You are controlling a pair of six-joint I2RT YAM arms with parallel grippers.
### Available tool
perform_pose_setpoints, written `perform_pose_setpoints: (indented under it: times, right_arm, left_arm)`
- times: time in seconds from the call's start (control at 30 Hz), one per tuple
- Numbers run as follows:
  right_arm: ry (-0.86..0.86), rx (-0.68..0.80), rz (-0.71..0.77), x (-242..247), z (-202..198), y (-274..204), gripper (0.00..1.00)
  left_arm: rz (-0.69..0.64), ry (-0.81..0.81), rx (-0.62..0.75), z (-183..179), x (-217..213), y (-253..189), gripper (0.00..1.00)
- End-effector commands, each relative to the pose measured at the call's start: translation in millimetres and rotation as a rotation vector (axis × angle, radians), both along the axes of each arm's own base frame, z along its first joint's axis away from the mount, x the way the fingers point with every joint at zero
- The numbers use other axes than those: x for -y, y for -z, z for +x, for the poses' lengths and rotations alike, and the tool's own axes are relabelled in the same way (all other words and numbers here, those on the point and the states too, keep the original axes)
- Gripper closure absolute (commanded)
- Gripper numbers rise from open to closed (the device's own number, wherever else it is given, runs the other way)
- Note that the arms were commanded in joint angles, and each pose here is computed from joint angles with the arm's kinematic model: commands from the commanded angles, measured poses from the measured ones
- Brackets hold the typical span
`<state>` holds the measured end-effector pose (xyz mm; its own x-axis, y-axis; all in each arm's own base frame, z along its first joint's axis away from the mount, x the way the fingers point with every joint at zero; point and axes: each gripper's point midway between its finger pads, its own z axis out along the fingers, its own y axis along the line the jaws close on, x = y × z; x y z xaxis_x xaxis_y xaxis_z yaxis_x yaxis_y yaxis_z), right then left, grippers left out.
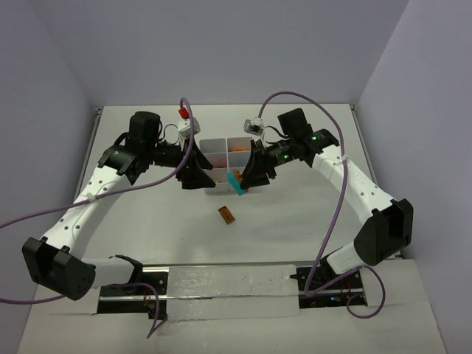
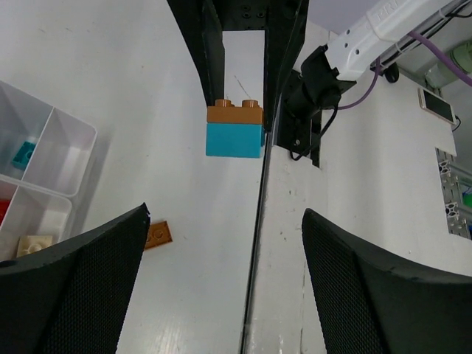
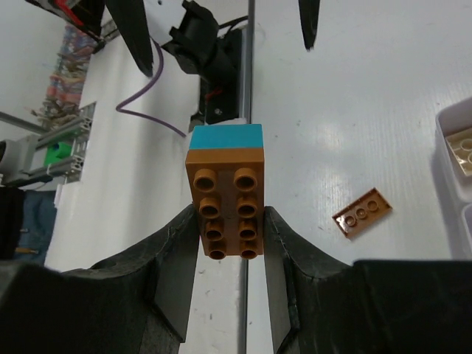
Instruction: Sort the legos into containers by color
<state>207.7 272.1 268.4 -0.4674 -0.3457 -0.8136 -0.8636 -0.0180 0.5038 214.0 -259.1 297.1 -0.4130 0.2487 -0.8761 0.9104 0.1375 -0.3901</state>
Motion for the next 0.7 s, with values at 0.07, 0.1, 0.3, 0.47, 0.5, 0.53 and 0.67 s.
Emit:
perform_pose_setpoints:
  times: [0.07, 0.1, 0.3, 0.47, 0.5, 0.53, 0.67]
  right_arm:
    - [-0.036, -0.051, 0.076, -3.1, -8.6, -19.7, 1.0]
    - [-0.036, -0.051, 0.077, -3.2, -8.4, -20.2, 1.0]
    - [-0.025, -0.035, 0.087, -4.4, -8.2, -24.2, 1.0]
    - [-0.03, -0.033, 0.085, -5.6, -9.8, -23.7, 1.0]
    - [-0.031, -0.031, 0.085, -5.8, -10.0, -24.1, 1.0]
    - [-0.03, -0.03, 0.086, -5.9, -9.7, -24.4, 1.0]
    - [-0.032, -0.023, 0.093, -7.2, -8.6, -27.9, 1.0]
  left_arm:
    - [-0.036, 0.033, 0.044, 6.3, 19.7, -11.3, 0.12]
    - [-0.047, 0.041, 0.033, 5.6, 21.6, -13.8, 0.12]
    - [-0.103, 0.073, -0.067, 3.9, 31.5, -21.0, 0.13]
    - [-0.138, 0.106, -0.12, 2.7, 38.2, -26.8, 0.14]
    - [-0.142, 0.112, -0.126, 2.1, 38.9, -27.7, 0.14]
    - [-0.145, 0.119, -0.125, 1.9, 39.8, -28.2, 0.16]
    - [-0.139, 0.143, -0.138, -1.5, 44.9, -24.2, 0.22]
